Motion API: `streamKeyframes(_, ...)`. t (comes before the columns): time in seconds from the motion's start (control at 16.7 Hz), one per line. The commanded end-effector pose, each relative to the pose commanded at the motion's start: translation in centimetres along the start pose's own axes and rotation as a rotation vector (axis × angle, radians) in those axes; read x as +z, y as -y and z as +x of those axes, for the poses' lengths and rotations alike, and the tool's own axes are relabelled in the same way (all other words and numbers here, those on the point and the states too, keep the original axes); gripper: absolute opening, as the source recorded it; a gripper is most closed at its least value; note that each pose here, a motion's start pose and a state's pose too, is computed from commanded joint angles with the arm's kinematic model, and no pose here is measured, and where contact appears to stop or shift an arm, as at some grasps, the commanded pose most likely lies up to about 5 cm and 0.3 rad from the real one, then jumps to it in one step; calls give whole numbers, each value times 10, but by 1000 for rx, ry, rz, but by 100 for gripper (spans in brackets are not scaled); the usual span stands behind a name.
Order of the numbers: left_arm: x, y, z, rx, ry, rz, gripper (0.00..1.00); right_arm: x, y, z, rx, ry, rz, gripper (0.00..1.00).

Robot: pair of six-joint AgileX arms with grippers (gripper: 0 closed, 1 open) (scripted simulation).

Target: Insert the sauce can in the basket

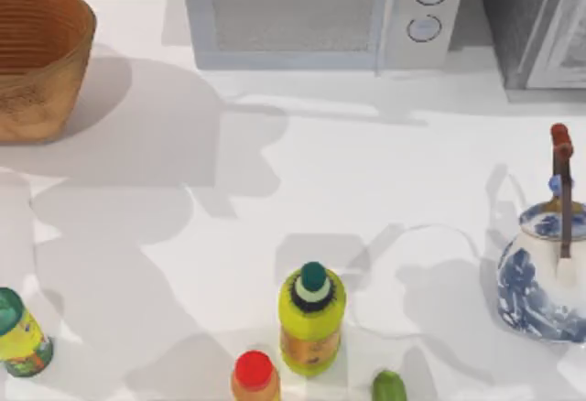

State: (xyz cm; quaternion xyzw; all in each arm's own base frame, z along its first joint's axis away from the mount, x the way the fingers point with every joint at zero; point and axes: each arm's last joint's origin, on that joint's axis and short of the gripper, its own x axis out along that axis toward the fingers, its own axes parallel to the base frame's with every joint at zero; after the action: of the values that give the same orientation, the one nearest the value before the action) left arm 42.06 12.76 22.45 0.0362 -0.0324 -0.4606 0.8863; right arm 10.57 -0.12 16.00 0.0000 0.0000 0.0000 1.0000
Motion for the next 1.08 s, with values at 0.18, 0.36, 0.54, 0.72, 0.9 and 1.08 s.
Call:
streamKeyframes(0.18,7,-15,-53,102,-23,-61,0,0,0,0,0,0,0,100)
streamKeyframes(0.36,9,-20,-77,148,-30,-92,0,0,0,0,0,0,0,100)
streamKeyframes(0.54,9,-20,-77,148,-30,-92,0,0,0,0,0,0,0,100)
streamKeyframes(0.72,3,-22,-68,147,-30,-91,0,0,0,0,0,0,0,100)
streamKeyframes(0.9,-9,-25,-35,147,-32,-94,0,0,0,0,0,0,0,100)
streamKeyframes(1.08,-17,-27,-18,148,-30,-92,0,0,0,0,0,0,0,100)
